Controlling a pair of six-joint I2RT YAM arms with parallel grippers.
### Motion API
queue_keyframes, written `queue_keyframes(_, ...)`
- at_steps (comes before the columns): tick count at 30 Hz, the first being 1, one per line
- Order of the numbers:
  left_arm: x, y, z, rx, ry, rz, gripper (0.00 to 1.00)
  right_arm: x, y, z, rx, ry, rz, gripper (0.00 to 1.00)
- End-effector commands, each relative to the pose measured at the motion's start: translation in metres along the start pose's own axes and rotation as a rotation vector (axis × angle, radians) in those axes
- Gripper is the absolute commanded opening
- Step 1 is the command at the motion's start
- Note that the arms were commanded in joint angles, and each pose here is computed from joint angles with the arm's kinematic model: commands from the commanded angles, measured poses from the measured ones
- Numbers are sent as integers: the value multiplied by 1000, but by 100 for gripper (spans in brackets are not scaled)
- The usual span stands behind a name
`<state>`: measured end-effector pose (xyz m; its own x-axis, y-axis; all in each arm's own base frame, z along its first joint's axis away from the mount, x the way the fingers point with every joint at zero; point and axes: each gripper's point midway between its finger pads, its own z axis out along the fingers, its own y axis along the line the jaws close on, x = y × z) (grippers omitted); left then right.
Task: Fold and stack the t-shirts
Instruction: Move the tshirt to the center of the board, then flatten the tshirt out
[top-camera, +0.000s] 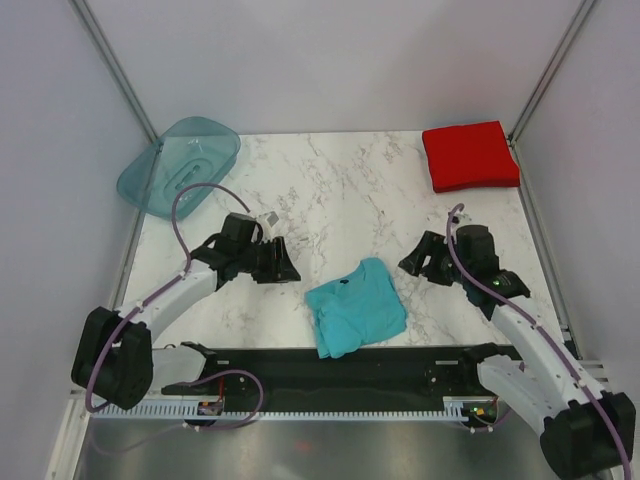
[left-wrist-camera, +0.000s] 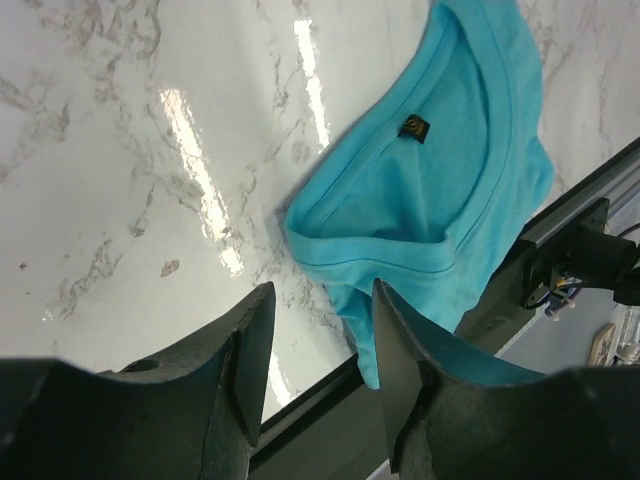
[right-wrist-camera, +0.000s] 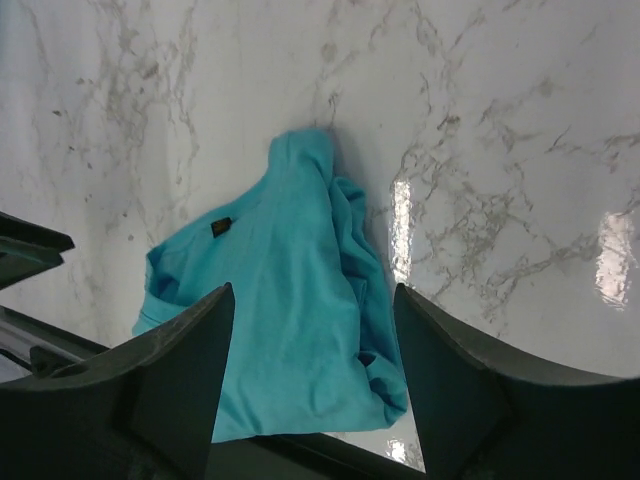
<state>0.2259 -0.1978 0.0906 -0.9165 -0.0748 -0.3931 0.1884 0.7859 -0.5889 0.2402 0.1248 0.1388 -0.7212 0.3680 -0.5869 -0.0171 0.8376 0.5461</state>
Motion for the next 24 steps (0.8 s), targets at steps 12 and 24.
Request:
queue_keyframes(12,18,-12,67,-117,86,95,59,69,8,93,-1,228,-157,39)
queue_keyframes(24,-143,-108,-41,-115,-382,192,2,-127,138,15,-126,-281,-317,8)
